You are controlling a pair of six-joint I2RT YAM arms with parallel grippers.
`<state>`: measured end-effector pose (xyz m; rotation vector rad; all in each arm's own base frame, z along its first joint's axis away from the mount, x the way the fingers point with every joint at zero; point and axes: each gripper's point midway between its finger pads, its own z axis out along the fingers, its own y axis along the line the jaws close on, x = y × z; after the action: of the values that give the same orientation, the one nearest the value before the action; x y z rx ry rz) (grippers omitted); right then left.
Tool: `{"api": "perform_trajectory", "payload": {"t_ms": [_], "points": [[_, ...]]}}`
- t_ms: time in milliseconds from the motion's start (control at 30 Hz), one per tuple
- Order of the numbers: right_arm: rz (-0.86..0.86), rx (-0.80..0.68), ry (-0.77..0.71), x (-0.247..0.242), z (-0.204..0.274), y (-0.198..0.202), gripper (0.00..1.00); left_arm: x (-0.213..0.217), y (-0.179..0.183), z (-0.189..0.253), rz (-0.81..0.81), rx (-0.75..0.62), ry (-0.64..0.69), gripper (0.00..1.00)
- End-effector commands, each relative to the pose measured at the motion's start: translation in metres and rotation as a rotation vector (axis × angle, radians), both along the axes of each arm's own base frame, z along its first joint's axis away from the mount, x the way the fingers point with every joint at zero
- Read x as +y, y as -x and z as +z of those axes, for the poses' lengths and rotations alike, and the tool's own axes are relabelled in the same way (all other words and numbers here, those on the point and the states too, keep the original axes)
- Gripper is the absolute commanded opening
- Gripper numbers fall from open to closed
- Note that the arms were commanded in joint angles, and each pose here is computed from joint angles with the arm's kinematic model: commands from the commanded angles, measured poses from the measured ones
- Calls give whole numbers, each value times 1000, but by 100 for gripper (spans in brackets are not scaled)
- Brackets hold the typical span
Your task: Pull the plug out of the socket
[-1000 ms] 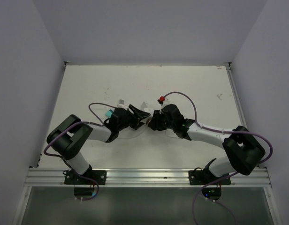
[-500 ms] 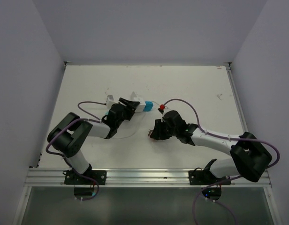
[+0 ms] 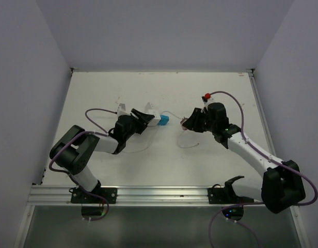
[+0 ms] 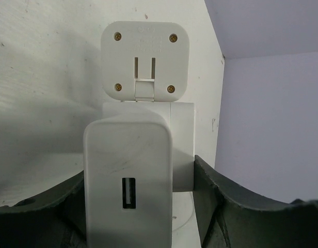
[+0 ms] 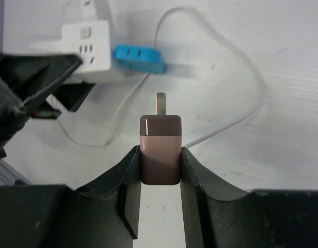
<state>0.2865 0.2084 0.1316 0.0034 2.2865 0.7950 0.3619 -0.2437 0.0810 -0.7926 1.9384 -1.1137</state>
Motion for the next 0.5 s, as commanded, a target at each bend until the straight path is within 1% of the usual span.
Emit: {"api": "perform_trajectory", "payload": {"t_ms": [0,33,100,133,233,333,467], "points": [[-60,-41,-40,-25,19,-25,0,-5,11,17,-117,-84,-14,13],[-124,-28,-55,-43,16,-34,0,-6,13,20,-132,-96,-18,13],[-155,-15,-103,-52,13,-44,0,-8,17,28,-172,-113,-9,12],[-211,1,-123,-67,8,-51,0,-7,17,28,-179,-115,-16,12],[-267,25,-148,-84,-5,-65,0,-6,21,32,-220,-132,-20,12],[-281,55,-161,-91,-19,-73,0,-10,28,35,-289,-147,-12,10],[-287,90,-159,-94,-35,-76,4,-11,32,36,-329,-157,-5,8]]}}
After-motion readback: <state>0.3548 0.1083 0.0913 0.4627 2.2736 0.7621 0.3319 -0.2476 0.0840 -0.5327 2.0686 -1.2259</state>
